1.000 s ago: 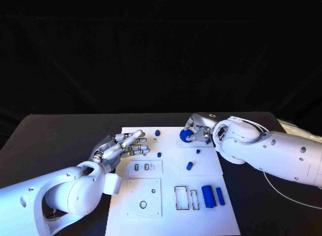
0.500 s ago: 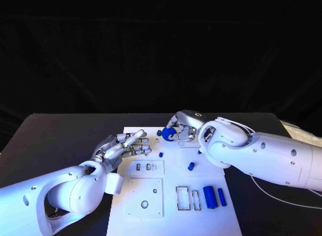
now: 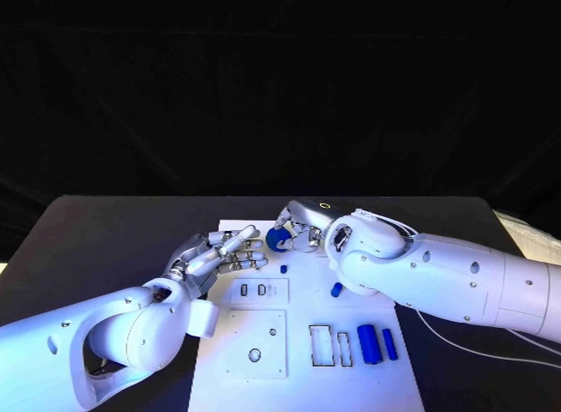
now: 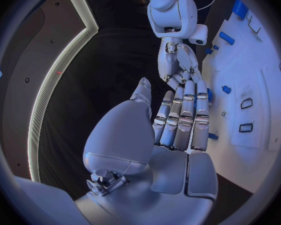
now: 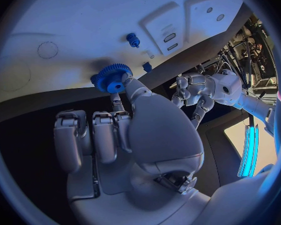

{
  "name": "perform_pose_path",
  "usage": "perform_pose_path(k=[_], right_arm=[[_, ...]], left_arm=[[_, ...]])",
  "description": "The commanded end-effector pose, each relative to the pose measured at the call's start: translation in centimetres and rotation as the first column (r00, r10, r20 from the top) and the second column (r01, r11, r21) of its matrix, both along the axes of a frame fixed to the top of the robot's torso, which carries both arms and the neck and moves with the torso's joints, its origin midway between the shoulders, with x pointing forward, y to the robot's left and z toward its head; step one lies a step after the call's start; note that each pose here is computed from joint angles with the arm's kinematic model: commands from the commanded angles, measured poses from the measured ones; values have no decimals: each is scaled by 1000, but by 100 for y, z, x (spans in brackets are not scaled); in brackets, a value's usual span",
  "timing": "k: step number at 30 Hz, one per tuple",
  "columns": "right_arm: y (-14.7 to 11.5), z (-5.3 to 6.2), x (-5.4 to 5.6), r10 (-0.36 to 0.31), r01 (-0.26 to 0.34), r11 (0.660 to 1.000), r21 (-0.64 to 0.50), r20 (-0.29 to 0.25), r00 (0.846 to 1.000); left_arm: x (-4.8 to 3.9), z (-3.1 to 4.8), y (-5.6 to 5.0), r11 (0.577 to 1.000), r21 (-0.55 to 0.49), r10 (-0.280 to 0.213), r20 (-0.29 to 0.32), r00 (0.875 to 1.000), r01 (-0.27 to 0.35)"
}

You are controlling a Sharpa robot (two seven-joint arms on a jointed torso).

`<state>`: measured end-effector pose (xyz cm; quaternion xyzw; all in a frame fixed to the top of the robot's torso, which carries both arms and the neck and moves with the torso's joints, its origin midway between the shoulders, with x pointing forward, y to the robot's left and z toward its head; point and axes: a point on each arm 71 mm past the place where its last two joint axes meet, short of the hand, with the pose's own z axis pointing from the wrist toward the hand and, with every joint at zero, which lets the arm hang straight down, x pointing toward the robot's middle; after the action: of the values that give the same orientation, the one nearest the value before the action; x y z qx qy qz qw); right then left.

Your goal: Assemble the parts on the task board

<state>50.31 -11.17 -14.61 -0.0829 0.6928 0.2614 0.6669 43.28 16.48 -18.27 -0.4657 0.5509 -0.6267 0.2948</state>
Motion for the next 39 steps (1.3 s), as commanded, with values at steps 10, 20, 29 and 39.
perform_pose_path(k=[10,20,29,39], right_arm=[[65,-152,77,-15,11,997,-75,-43,999],[102,-183,78,2,-5,997,-79,-42,999],[60,-172,88,-13,12,998,-56,-23,1000],[-30,-193,57,-21,19,999,-31,-57,998]], left_arm=[[-6,16,-18,1000,-14,-17,7,1000,17],[-3,12,2,1000,-10,-14,3,1000,14],[-3,11,6,1000,-9,-14,1,1000,14],[1,7,19,1000,-6,-10,0,1000,10]])
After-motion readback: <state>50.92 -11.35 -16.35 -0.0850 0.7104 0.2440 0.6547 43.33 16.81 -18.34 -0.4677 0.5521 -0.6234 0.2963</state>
